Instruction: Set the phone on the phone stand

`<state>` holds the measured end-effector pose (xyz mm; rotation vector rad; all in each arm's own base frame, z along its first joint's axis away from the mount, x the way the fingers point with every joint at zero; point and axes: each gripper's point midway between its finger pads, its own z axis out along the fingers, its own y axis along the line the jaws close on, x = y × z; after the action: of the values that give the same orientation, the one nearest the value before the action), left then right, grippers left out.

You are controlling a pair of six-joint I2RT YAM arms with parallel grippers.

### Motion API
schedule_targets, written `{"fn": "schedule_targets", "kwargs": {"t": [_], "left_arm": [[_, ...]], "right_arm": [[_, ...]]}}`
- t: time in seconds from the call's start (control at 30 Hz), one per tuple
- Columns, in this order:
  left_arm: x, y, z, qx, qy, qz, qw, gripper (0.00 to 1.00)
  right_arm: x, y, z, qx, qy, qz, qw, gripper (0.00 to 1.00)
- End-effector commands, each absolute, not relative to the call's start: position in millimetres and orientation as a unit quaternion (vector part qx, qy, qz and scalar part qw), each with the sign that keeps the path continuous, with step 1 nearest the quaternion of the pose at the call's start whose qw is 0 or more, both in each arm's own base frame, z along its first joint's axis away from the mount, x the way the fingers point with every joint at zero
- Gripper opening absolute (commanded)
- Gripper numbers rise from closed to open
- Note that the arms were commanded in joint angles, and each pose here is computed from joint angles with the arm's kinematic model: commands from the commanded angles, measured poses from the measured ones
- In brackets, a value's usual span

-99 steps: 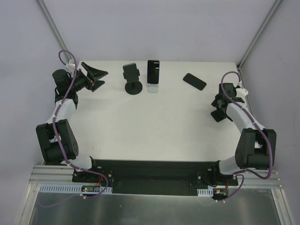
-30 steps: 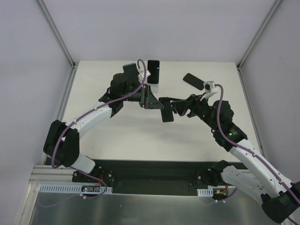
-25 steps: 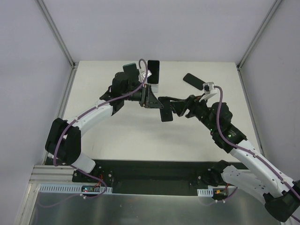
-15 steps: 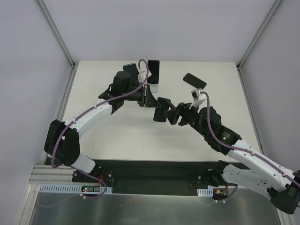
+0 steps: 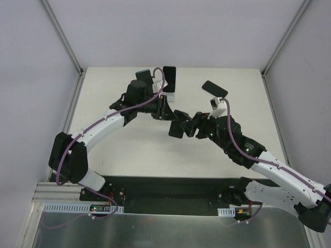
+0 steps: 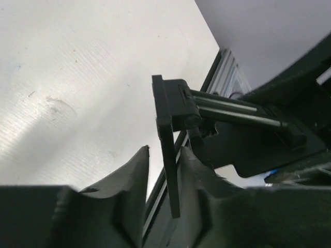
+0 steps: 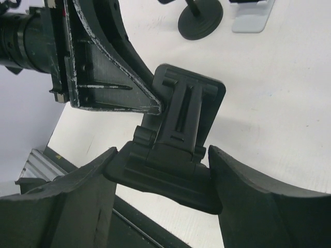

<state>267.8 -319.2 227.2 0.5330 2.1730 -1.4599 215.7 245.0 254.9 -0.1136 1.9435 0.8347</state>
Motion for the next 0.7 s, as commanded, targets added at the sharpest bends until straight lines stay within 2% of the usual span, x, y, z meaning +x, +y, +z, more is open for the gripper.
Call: {"fn": "schedule_targets", "kwargs": {"t": [0.0,0.03,0.1,0.23,0.3,0.33,0.4,0.43,0.5,0.53,0.63,0.67], "left_arm": [[274.7,-325.7,240.0,0.200,0.779,-0.538,0.250,0.46],[272.9,-327.8,241.5,0.206,0.775,-0.542,0.251,0.49],[267.3,-330.8,243.5,0.210,0.768,-0.556,0.237,0.50],[264.9,-333.4,244.5,0.211,0.764,-0.567,0.224,0.17],[264.6,-331.8,245.8,0.215,0.762,-0.564,0.234,0.11],[265.1,-331.6,247.2,0.218,0.761,-0.563,0.239,0.03],[263.8,-330.9,250.2,0.221,0.758,-0.564,0.243,0.00],[262.8,-330.1,253.4,0.221,0.756,-0.566,0.244,0.00],[261.7,-330.6,257.0,0.213,0.753,-0.574,0.240,0.00],[259.9,-330.9,260.1,0.211,0.749,-0.581,0.238,0.00],[258.6,-332.0,266.5,0.194,0.739,-0.603,0.229,0.00],[254.6,-330.8,265.4,0.193,0.734,-0.614,0.217,0.00]], "right_arm": [[231.4,245.7,321.1,-0.026,0.754,0.363,0.548,0.01],[233.3,246.2,323.6,-0.026,0.751,0.363,0.552,0.01],[234.5,248.4,328.8,-0.031,0.741,0.368,0.561,0.01],[233.4,254.8,330.3,-0.039,0.737,0.380,0.558,0.01],[233.0,257.9,327.6,-0.041,0.735,0.387,0.556,0.01],[230.4,260.0,325.0,-0.049,0.736,0.390,0.551,0.01],[228.0,259.5,316.5,-0.060,0.743,0.384,0.545,0.14],[226.9,258.5,309.8,-0.065,0.748,0.377,0.542,0.33],[223.1,255.1,297.9,-0.077,0.761,0.363,0.532,0.55],[221.6,252.3,293.4,-0.078,0.764,0.359,0.531,0.72],[214.7,247.4,286.7,-0.083,0.763,0.363,0.529,0.91],[213.0,246.8,286.8,-0.084,0.761,0.366,0.529,0.93]]}}
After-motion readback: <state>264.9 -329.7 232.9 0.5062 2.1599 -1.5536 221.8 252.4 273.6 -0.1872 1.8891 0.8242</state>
